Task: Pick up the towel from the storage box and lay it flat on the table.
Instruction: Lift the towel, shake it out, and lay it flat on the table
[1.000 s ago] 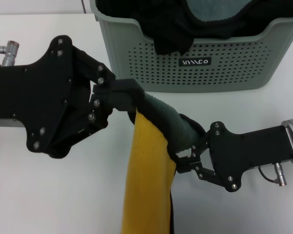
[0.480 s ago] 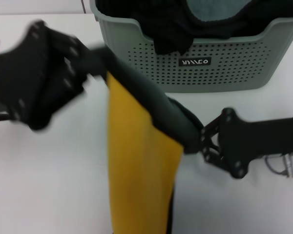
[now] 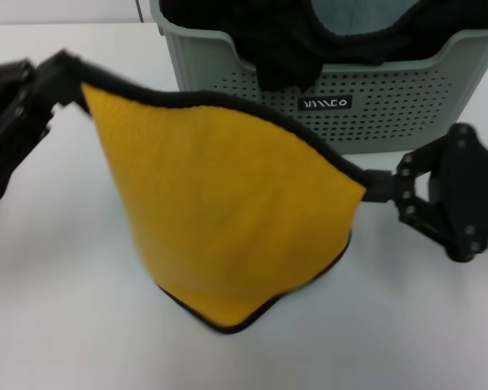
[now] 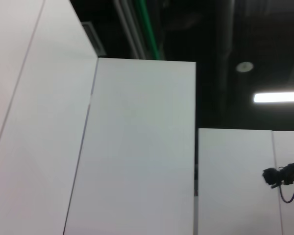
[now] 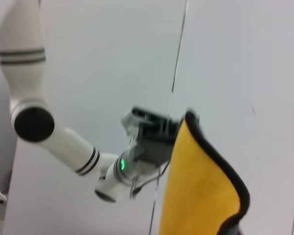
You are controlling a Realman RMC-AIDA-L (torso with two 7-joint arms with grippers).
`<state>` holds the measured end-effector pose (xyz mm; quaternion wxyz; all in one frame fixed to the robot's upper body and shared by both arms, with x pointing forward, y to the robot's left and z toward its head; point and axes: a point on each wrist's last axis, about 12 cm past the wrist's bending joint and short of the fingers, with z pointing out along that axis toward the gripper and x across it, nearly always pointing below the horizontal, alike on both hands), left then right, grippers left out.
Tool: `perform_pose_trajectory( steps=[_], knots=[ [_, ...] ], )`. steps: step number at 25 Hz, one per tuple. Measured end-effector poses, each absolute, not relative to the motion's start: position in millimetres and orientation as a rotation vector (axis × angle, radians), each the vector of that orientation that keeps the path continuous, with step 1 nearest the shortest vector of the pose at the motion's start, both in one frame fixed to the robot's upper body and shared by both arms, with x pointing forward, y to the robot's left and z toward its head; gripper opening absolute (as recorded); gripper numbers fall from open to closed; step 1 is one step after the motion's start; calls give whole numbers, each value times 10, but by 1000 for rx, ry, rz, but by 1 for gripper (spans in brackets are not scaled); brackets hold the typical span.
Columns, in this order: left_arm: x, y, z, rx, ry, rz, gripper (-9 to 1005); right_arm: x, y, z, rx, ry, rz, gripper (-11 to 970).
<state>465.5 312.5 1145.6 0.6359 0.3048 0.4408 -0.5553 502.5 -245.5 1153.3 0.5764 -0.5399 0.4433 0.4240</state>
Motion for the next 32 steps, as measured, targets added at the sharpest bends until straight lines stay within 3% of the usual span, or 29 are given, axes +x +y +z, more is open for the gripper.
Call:
perform_pose_trajectory(
  steps=[5, 13, 21, 25, 29, 32],
  knots=[
    [4360, 3255, 11379, 682, 1088, -1253, 2, 4820, -2485, 11742, -1254, 1005, 1035, 5],
    [3813, 3309, 11323, 707, 1169, -1231, 2, 4245, -2527, 12028, -1276, 953, 1033, 8],
    [3348, 3242, 11224, 695, 1221, -1208, 2, 3971, -2576, 11783, -1186, 1021, 1104, 10],
    [3464, 3267, 11034, 639, 1260, -1209, 2, 4105, -2664, 11453, -1077, 1134, 1163, 11],
    [3919, 3182, 10752, 588, 1320, -1311, 2, 4302, -2742, 11166, -992, 1219, 1177, 12],
    [4088, 3104, 10710, 597, 1341, -1346, 2, 4482, -2757, 11053, -940, 1261, 1196, 13]
  ],
)
